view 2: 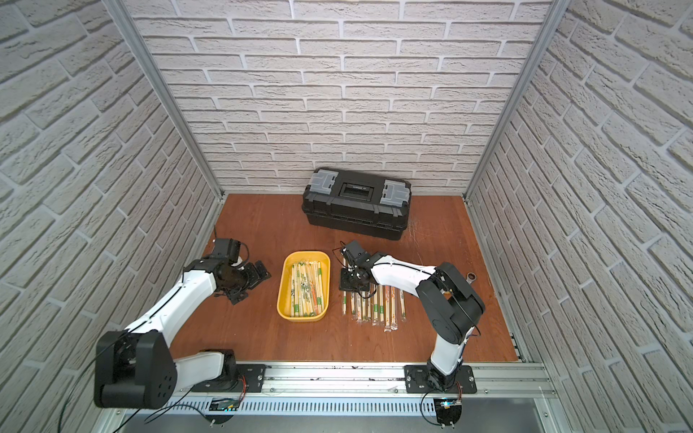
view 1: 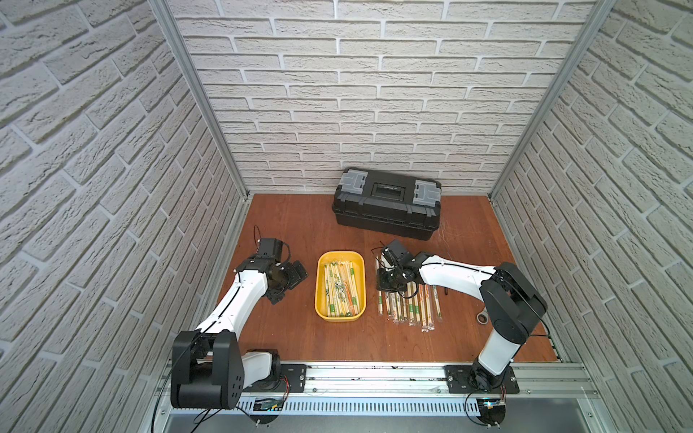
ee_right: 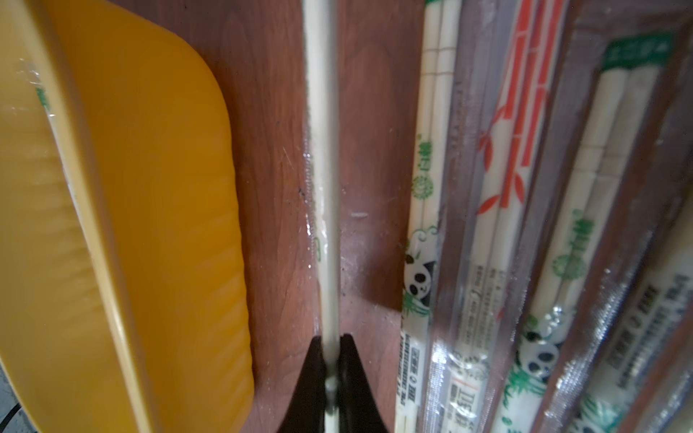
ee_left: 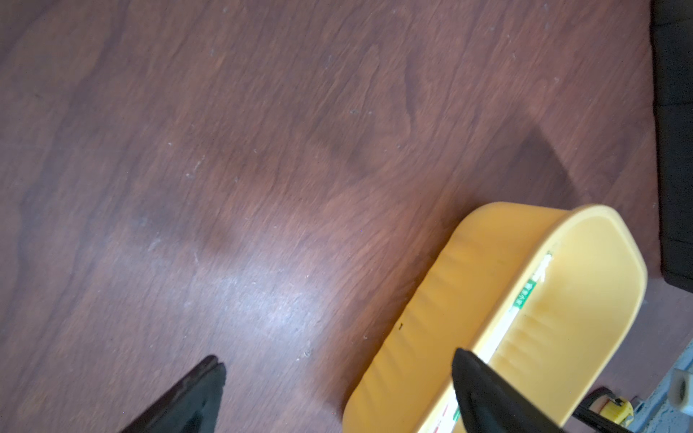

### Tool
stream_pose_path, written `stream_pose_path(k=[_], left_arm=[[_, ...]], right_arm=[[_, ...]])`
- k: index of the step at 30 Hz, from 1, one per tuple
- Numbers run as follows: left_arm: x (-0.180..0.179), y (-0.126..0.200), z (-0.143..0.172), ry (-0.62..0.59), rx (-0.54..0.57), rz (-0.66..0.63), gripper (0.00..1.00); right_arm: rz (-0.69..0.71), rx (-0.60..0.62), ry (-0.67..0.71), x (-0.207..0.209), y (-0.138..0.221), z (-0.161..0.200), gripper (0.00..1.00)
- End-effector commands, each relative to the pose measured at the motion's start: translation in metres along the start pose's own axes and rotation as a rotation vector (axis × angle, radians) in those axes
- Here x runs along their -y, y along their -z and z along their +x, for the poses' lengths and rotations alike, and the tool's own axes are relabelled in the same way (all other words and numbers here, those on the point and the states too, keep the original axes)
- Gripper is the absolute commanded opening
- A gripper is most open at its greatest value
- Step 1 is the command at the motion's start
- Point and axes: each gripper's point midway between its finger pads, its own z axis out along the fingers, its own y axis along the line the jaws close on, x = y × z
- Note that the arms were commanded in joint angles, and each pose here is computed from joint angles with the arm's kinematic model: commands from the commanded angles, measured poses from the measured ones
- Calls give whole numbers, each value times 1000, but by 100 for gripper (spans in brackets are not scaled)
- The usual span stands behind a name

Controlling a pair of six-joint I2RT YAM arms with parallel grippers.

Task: Take the paired disposable chopsticks out of the storage box
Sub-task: Place the paired disposable chopsticks at the center of the board.

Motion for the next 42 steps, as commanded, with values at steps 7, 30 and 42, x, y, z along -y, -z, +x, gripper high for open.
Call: stream_pose_path(k=[7,30,42], left_arm=[[3,4,-3,-7,9,-9,98],[-5,3,-5,-23,13,-41,98],[-19,5,-17,20,13,-53,98]], right_arm=[[82,2,22,15,-7,1,16],[-13,116,89,-36,67,-20,23],[57,117,293,-99,66,-20,24]])
